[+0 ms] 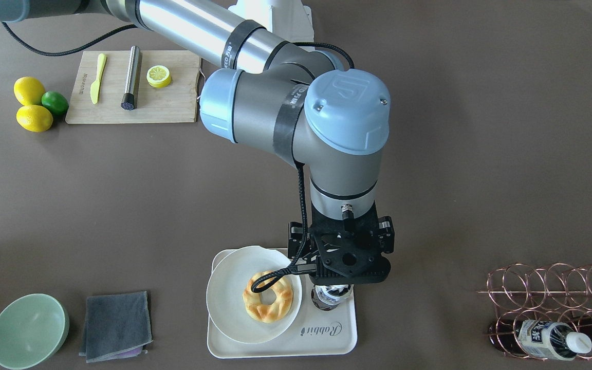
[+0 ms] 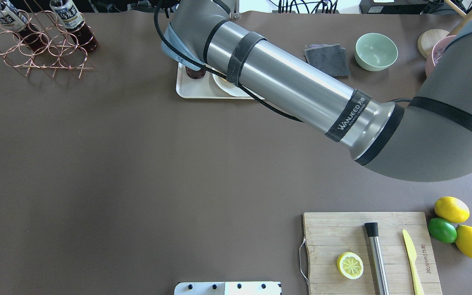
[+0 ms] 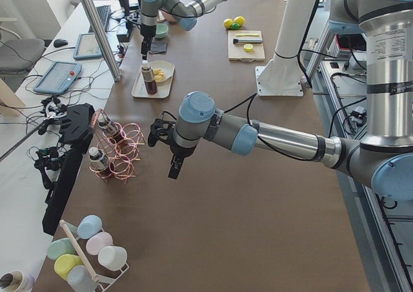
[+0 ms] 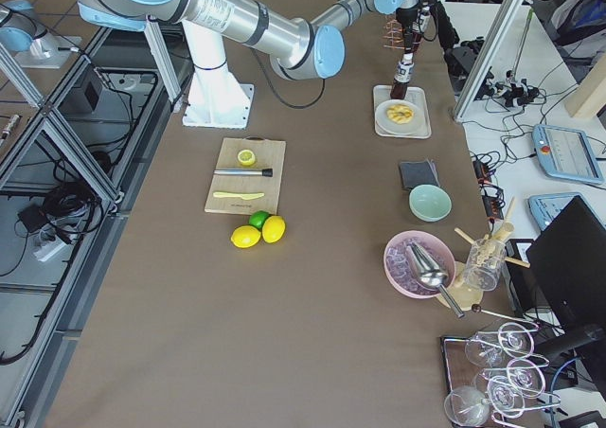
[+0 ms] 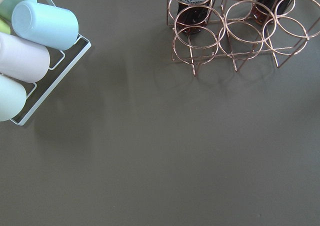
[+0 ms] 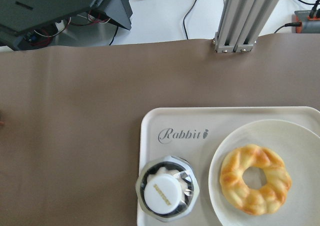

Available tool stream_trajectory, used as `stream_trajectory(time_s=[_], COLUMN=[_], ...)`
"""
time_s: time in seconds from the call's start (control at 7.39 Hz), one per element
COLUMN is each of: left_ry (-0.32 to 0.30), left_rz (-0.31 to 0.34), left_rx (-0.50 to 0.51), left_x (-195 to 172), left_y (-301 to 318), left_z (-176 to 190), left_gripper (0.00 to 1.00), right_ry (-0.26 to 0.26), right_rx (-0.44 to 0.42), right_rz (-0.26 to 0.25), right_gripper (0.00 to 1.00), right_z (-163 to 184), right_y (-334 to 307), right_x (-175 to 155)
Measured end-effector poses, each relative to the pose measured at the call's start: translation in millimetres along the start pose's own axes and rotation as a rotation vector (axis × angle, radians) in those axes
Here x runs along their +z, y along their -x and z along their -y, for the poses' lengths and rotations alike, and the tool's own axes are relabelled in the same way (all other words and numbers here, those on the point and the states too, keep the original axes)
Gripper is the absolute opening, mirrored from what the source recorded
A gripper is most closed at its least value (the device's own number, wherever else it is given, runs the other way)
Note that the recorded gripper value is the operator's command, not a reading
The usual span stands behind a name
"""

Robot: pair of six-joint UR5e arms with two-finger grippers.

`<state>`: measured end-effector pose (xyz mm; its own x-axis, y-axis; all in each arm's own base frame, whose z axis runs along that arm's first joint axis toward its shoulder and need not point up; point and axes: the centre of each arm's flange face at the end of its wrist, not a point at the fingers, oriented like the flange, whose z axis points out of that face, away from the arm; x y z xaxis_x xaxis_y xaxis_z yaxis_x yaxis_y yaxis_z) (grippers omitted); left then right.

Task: Place tea on tray
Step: 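Lift the bottle with the right gripper and lower it onto the tray, then open the right gripper and raise it away from the tray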

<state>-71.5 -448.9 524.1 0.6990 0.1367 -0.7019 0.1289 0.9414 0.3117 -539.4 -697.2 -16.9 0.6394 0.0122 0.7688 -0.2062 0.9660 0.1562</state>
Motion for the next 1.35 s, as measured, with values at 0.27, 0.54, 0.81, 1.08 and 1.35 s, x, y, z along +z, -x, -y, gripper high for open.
stream_trajectory(time_s=[0.27, 0.54, 0.81, 1.08, 1.35], left_ry=[-0.019, -0.018, 0.002, 0.035, 0.047], left_rz=[-0.010, -0.012, -0.020, -0.038, -0.053], left_rx=[-0.037, -0.050, -0.038, 0.001, 0.037], left_x=[-19, -21, -13, 2, 9], left_y=[-10, -14, -22, -40, -57], left_z=[-18, -22, -22, -21, -14], left_gripper=[0.98, 0.98, 0.98, 0.98, 0.98], right_ry=[0.074, 0.107, 0.131, 0.182, 0.242], right_rx=[-0.069, -0.116, -0.169, -0.232, -0.275], right_rz=[-0.018, -0.037, -0.061, -0.132, -0.176], right_gripper=[1.00, 1.00, 1.00, 1.00, 1.00], right_z=[-28, -76, -106, -122, -148], right_y=[-61, -167, -334, -508, -653], right_x=[-35, -54, -67, -74, -87])
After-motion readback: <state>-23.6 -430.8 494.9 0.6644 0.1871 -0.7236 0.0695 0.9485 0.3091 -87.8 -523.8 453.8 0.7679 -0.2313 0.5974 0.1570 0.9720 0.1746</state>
